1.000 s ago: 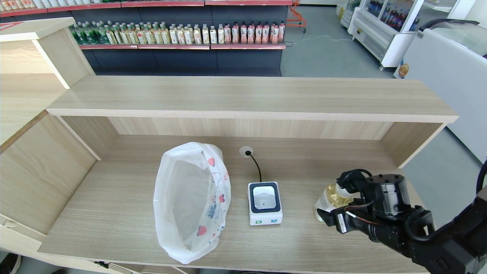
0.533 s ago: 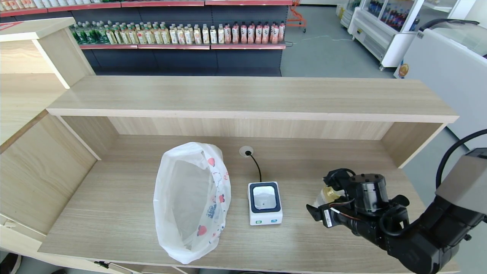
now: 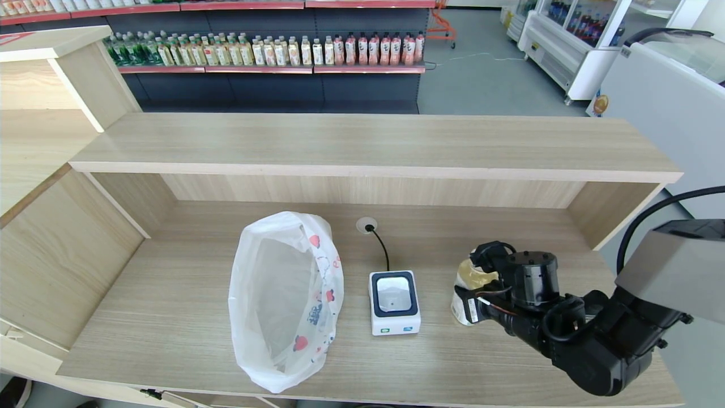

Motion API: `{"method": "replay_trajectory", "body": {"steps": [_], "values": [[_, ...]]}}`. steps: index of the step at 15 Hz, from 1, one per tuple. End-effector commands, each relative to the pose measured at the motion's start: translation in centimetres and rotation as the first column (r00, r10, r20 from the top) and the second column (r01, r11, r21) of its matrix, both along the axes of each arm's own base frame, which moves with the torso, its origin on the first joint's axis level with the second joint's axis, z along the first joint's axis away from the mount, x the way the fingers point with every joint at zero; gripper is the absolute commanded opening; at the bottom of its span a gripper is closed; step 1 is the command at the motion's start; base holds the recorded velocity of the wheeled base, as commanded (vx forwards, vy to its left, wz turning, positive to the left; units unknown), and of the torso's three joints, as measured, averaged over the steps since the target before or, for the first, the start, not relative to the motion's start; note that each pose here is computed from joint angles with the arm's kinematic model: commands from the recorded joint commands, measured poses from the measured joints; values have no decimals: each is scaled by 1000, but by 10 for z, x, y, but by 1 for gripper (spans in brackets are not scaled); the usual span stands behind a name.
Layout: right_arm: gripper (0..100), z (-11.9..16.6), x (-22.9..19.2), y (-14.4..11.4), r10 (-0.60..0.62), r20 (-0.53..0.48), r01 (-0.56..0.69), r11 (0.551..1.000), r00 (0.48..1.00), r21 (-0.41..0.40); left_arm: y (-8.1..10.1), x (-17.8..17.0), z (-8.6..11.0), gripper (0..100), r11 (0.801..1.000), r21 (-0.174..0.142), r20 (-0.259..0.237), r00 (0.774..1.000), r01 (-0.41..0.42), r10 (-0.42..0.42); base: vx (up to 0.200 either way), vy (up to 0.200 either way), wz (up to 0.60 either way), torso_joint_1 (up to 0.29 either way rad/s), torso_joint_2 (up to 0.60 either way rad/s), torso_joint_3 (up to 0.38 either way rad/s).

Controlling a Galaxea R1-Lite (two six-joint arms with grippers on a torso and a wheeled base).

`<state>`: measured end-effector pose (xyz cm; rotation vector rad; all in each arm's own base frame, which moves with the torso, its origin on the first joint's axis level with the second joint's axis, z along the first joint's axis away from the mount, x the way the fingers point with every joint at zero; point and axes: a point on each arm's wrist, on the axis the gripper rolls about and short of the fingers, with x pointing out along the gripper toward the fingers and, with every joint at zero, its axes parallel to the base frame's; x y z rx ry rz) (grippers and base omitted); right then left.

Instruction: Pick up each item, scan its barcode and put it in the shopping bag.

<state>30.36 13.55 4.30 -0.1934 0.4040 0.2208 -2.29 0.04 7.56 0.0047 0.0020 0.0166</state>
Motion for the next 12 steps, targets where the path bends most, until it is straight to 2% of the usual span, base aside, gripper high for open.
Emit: {"method": "replay_trajectory", "body": {"steps": [1,9,10,12], "values": [[0,0,6,3,1,12,-1,1000,1000,5,0,0,0,100,1000,0,0,1000,0,0,0,0,0,0,0,0],[0,-1,11,18,52,54,-50,998,997,-32,0,0,0,100,1000,0,-1,1000,0,0,0,0,0,0,0,0],[0,4,8,18,54,67,-53,998,996,-21,0,0,0,100,1000,0,-1,1000,0,0,0,0,0,0,0,0],[0,41,1,9,28,161,-36,998,987,48,0,0,0,100,1000,0,0,1000,0,0,0,0,0,0,0,0]]}}
